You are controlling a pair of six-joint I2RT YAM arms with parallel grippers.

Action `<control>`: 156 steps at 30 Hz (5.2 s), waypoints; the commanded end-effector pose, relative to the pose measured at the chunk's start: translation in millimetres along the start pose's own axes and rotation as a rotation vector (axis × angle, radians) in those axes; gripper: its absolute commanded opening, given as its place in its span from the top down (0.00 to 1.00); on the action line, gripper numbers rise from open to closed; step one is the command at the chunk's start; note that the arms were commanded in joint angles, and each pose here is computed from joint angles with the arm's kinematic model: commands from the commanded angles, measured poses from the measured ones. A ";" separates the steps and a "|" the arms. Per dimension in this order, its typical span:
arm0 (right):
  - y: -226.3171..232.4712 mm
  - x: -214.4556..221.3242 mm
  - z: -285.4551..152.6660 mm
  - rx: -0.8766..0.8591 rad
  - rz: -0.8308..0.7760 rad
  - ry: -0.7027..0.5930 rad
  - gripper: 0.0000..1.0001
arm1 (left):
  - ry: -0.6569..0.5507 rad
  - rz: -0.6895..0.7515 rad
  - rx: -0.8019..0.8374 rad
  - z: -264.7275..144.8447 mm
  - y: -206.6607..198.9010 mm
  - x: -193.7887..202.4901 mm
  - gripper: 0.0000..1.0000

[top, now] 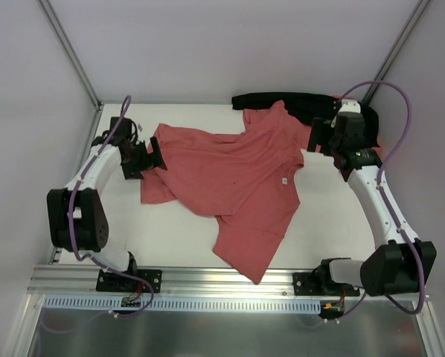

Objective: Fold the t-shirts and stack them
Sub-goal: Flatten out the tshirt

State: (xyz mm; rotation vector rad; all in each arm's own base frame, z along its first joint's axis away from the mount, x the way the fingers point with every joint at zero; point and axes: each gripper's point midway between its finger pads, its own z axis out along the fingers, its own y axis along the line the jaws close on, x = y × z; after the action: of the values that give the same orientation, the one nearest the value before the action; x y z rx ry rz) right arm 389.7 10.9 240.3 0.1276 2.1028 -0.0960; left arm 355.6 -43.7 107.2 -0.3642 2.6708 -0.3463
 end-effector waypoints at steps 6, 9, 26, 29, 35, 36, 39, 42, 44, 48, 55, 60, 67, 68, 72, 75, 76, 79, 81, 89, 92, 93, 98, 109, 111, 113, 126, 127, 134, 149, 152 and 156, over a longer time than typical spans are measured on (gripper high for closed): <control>7.2 94.9 -60.1 -0.072 0.037 0.226 0.00 | 0.027 -0.058 0.333 -32.6 -41.9 51.2 0.01; 18.2 140.8 -71.9 -0.112 0.029 0.337 0.01 | 0.028 -0.057 0.315 -30.3 -35.3 62.5 0.01; 104.3 213.2 -43.4 -0.326 0.005 0.731 0.01 | -0.020 -0.069 0.315 -37.7 -38.1 53.7 0.01; 125.0 217.4 -39.0 -0.370 -0.019 0.771 0.00 | -0.024 -0.067 0.313 -37.9 -38.7 50.1 0.01; 154.0 231.0 -34.7 -0.426 -0.053 0.863 0.01 | -0.020 -0.073 0.305 -35.6 -39.1 44.3 0.01; 154.9 235.4 -33.7 -0.425 -0.056 0.877 0.01 | -0.013 -0.075 0.304 -34.2 -39.1 44.3 0.01; 146.6 255.3 -28.8 -0.381 -0.079 0.927 0.00 | -0.016 -0.069 0.298 -35.4 -39.7 39.1 0.01; 135.4 274.0 -27.1 -0.343 -0.106 0.968 0.00 | -0.019 -0.064 0.291 -37.5 -40.3 33.6 0.01; 130.0 285.2 -27.2 -0.324 -0.114 0.996 0.00 | -0.027 -0.056 0.290 -40.8 -42.0 28.0 0.01; 113.6 291.6 -21.0 -0.243 -0.124 1.006 0.01 | -0.032 -0.047 0.276 -42.9 -41.8 21.2 0.01; 95.5 276.4 -10.0 -0.099 -0.021 1.003 0.01 | -0.042 -0.034 0.266 -46.9 -41.5 17.0 0.01; 64.8 246.2 -11.7 0.039 -0.070 0.939 0.01 | -0.051 -0.021 0.257 -50.8 -39.8 18.0 0.01; -6.2 210.0 -8.1 0.196 0.019 0.856 0.00 | -0.048 -0.028 0.271 -49.6 -40.7 22.5 0.01; -16.0 204.7 -8.3 0.208 0.032 0.847 0.01 | -0.048 -0.035 0.280 -49.6 -42.2 23.0 0.01; -17.7 191.7 -10.8 0.190 0.047 0.824 0.00 | 0.021 -0.072 0.308 -44.0 -43.1 44.2 0.01; -9.1 183.2 -13.9 0.155 0.089 0.799 0.00 | 0.145 -0.070 0.185 -35.3 -18.2 73.0 0.01; -7.6 181.7 -14.4 0.150 0.093 0.795 0.01 | 0.160 -0.055 0.122 -33.3 -6.3 76.7 0.01; -5.2 172.8 -16.5 0.138 0.101 0.778 0.00 | 0.229 -0.021 0.051 -40.0 8.5 93.2 0.01; -5.1 165.0 -17.6 0.132 0.099 0.758 0.00 | 0.276 -0.027 0.024 -45.5 13.8 105.7 0.01; -1.7 149.1 -17.8 0.113 0.116 0.711 0.01 | 0.381 -0.025 -0.089 -42.6 40.3 139.6 0.01; -0.8 145.0 -17.8 0.107 0.125 0.698 0.00 | 0.404 -0.046 -0.081 -32.2 39.2 140.6 0.01; -0.1 142.9 -17.8 0.104 0.126 0.690 0.01 | 0.432 -0.062 -0.071 -28.1 37.9 145.4 0.01; -0.8 135.3 -19.8 0.102 0.129 0.666 0.01 | 0.470 -0.115 -0.027 -0.1 32.4 148.3 0.01; -2.9 132.1 -22.6 0.102 0.131 0.654 0.00 | 0.427 -0.150 0.000 29.3 29.2 136.5 0.04; -2.7 131.1 -21.9 0.102 0.131 0.654 0.00 | 0.424 -0.150 -0.007 31.0 30.6 135.9 0.05; -1.8 129.6 -21.1 0.098 0.132 0.652 0.01 | 0.425 -0.149 -0.004 32.3 30.6 136.4 0.15; 11.9 120.8 -28.1 0.019 0.151 0.669 0.01 | 0.427 -0.121 -0.044 30.6 38.5 135.9 1.00; 14.5 128.4 -35.3 0.007 0.145 0.696 0.01 | 0.407 -0.114 -0.044 25.4 37.0 130.9 1.00; 19.8 184.9 -73.7 -0.017 0.105 0.798 0.00 | 0.360 -0.088 -0.051 13.6 33.7 113.0 1.00; 54.9 291.4 -120.5 -0.149 0.144 0.988 0.01 | 0.314 -0.083 0.038 1.2 14.8 100.6 1.00; 60.5 308.2 -125.5 -0.150 0.132 1.009 0.00 | 0.317 -0.079 0.041 0.1 15.4 102.6 1.00; 65.8 321.8 -125.2 -0.151 0.147 1.017 0.01 | 0.316 -0.065 0.045 -2.3 15.2 104.5 1.00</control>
State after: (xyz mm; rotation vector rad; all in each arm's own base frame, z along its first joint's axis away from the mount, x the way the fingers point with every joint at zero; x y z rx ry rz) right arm 124.0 96.8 29.0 0.2081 3.1199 0.2173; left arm 264.0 -59.3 52.5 -0.4593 2.9800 -0.4889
